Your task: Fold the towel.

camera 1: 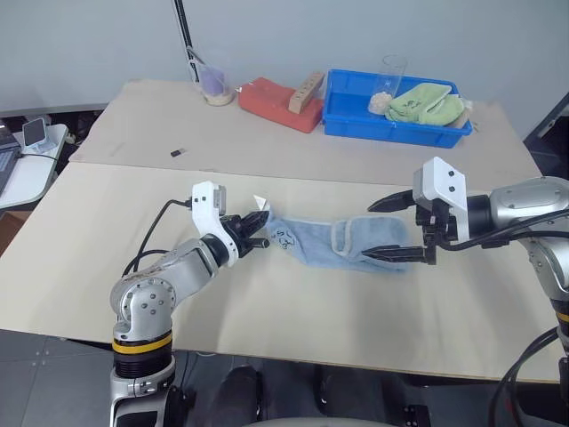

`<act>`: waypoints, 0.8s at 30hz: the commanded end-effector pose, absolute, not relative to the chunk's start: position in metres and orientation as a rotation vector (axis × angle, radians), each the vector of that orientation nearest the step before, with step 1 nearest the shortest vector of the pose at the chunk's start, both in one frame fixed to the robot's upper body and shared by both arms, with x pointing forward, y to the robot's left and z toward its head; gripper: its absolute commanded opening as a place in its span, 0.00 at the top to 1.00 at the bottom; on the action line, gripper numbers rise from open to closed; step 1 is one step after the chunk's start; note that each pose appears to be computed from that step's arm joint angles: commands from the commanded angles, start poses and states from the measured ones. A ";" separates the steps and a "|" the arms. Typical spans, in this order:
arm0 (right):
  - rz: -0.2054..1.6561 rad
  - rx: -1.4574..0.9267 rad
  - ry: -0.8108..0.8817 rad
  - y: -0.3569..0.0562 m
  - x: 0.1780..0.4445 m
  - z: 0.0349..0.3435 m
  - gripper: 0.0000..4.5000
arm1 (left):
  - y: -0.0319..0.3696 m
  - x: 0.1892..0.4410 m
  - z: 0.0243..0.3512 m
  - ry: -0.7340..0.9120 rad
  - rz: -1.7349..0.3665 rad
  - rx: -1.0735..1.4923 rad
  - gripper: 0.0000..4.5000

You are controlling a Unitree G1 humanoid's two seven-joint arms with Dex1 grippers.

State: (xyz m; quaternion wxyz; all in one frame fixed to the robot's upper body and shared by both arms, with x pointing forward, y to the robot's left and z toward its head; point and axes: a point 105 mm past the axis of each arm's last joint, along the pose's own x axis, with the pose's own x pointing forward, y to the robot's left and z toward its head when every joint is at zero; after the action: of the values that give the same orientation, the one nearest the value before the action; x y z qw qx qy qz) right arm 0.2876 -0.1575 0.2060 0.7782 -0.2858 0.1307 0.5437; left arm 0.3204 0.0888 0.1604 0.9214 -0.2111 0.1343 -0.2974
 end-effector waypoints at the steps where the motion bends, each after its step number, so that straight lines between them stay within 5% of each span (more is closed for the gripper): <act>1: 1.129 -0.633 0.271 -0.169 0.283 0.221 0.00 | 0.072 0.319 0.178 0.230 -0.731 -0.379 1.00; 12: 0.945 -0.605 0.434 -0.213 0.250 0.222 0.00 | -0.040 0.307 0.175 0.301 -1.289 -0.178 1.00; 24: 0.846 -0.576 0.465 -0.220 0.230 0.217 0.00 | -0.103 0.312 0.164 0.220 -1.428 -0.083 1.00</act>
State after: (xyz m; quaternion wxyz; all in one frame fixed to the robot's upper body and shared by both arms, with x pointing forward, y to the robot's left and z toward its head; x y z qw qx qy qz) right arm 0.2313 -0.2195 0.2060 0.8397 -0.2597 0.2400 0.4122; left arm 0.3119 -0.0977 0.1485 0.7523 -0.0491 0.1362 -0.6427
